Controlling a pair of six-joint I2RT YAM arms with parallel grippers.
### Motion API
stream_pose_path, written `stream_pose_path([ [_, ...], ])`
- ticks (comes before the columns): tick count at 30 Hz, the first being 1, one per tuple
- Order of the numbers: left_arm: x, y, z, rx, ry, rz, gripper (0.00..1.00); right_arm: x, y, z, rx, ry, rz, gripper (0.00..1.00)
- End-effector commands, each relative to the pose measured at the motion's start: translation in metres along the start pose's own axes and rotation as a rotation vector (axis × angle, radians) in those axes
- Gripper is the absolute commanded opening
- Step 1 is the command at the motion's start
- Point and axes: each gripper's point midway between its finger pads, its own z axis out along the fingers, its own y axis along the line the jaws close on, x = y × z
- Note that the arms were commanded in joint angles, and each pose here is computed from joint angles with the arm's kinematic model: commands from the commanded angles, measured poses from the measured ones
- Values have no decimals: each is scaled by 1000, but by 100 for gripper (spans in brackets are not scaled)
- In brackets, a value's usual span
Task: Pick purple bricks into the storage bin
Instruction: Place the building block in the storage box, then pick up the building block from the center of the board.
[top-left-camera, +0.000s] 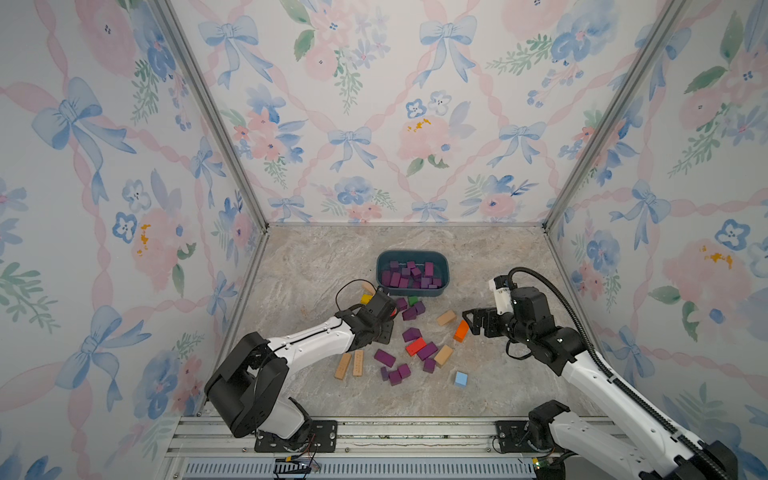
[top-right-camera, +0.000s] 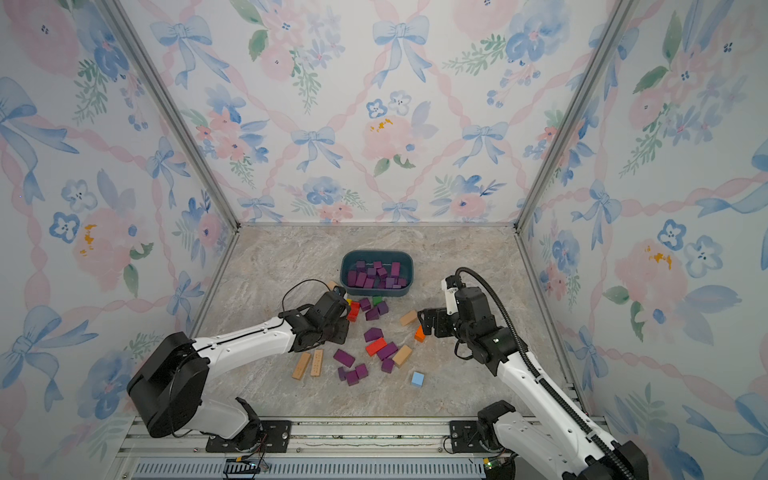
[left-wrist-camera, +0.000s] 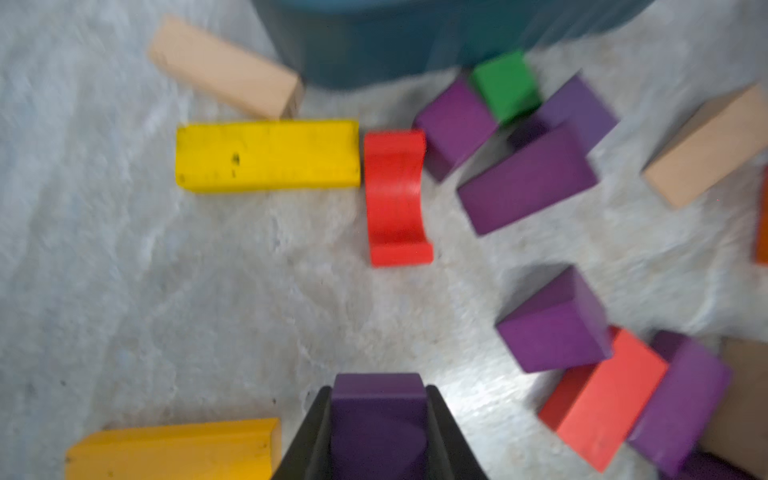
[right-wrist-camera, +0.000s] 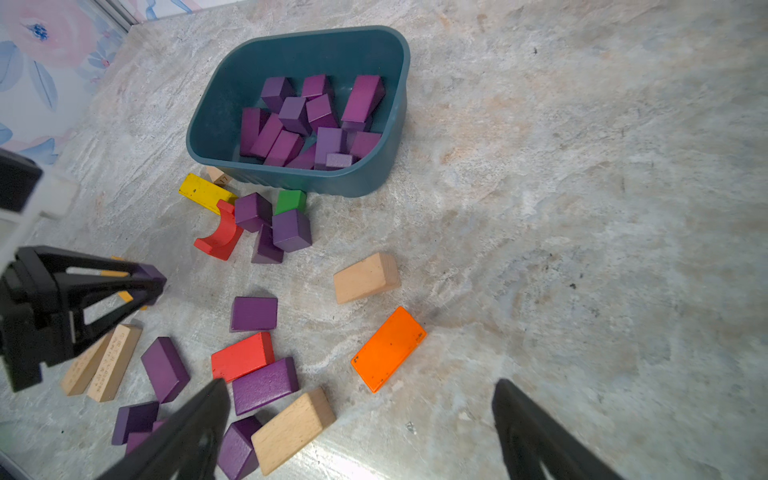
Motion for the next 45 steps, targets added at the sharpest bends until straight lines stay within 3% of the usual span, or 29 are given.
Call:
stream_pose_path([
  [1,-56,-8,-11,-31,-127,44,29,4,-8,2,22,-1,21,97],
  [6,-124,-25,2,-57,-210,106,28,6,-6,7,-12,-11,74,97],
  [10,-156,-24,38,-51,-198,91,28,11,-4,13,-24,19,91,97],
  [15,-170,-9,81,-50,-158,55,28,12,-5,16,-17,47,81,97],
  [22,-175,19,104,-91,-141,3,28,14,-6,22,-3,76,79,97],
  [24,-175,25,109,-100,-135,-4,42,16,-7,22,1,88,80,97],
  [26,-174,30,111,-126,-133,4,80,17,-8,21,10,96,76,97],
  [27,-175,31,110,-133,-136,8,88,17,-9,19,16,96,74,97],
  [28,-176,32,108,-137,-140,8,90,16,-9,17,19,98,69,97],
  [36,-179,32,62,-153,-216,8,93,12,-4,12,27,97,26,97],
  [45,-152,14,-20,-29,-403,-7,95,10,12,26,14,104,-21,97],
])
